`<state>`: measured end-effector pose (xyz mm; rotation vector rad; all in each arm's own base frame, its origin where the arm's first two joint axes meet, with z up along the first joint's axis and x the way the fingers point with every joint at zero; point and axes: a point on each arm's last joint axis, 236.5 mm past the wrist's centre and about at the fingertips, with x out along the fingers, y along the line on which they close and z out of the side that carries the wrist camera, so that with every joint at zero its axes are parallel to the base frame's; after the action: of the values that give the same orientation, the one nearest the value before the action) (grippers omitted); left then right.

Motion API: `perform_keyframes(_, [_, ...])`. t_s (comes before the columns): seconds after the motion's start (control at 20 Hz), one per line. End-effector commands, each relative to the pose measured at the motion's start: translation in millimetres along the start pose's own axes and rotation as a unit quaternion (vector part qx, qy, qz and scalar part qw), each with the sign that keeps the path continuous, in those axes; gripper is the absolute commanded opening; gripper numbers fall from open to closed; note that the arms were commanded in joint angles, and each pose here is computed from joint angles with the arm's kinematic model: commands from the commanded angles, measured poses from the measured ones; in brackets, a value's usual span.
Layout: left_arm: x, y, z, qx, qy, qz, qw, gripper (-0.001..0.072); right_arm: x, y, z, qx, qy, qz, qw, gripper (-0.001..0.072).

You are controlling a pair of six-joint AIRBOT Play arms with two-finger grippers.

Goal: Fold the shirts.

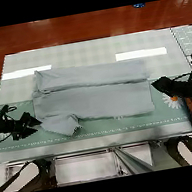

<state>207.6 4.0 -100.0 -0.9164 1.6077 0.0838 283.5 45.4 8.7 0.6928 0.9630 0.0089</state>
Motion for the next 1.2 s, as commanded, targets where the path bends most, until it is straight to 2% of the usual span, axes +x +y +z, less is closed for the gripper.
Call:
perform_keyframes(0.0, [16.7, -5.3, 0.3, -0.018, -0.01, -0.022, 1.0, 0.0509, -0.2, 0.7, 3.1, -0.003, -0.007, 0.002, 1.0, 0.041])
perform_keyframes(0.2, [38.8, -22.6, -3.6, 0.007, -0.008, -0.033, 0.999, 0.0506, -6.9, 4.6, 16.9, 0.003, -0.026, 0.008, 1.0, 0.041])
perform_keyframes(0.25, [44.0, -25.9, -6.0, 0.016, -0.001, -0.03, 0.999, 0.0467, -14.4, 0.8, 27.8, 0.009, -0.038, 0.003, 0.999, 0.041])
perform_keyframes(0.3, [48.1, -27.5, -7.2, 0.028, 0.002, -0.026, 0.999, 0.0227, -23.2, -6.8, 39.5, 0.015, -0.051, -0.006, 0.999, 0.041])
perform_keyframes(0.35, [49.7, -31.3, -7.8, 0.051, 0.003, -0.027, 0.998, 0.0017, -33.1, -23.3, 49.3, 0.025, -0.062, -0.026, 0.997, 0.041])
perform_keyframes(0.45, [44.4, -41.1, -8.7, 0.08, 0.009, -0.039, 0.996, 0.0013, -47.2, -72.7, 37.4, 0.056, -0.034, -0.09, 0.994, 0.041])
perform_keyframes(0.55, [36.2, -48.8, -2.7, 0.097, 0.003, -0.043, 0.994, 0.0013, -46.5, -108.4, -8.7, 0.109, 0.038, -0.127, 0.985, 0.041])
perform_keyframes(0.75, [27.8, -66.9, 5.9, 0.107, -0.012, -0.07, 0.992, 0.0013, -16.9, -94.1, -88.5, 0.155, 0.151, -0.056, 0.975, 0.041])
perform_keyframes(1.15, [27.3, -70.8, 6.5, 0.11, -0.015, -0.079, 0.991, 0.0013, 6.4, -84.2, -96.2, 0.201, 0.188, -0.005, 0.961, 0.0409])
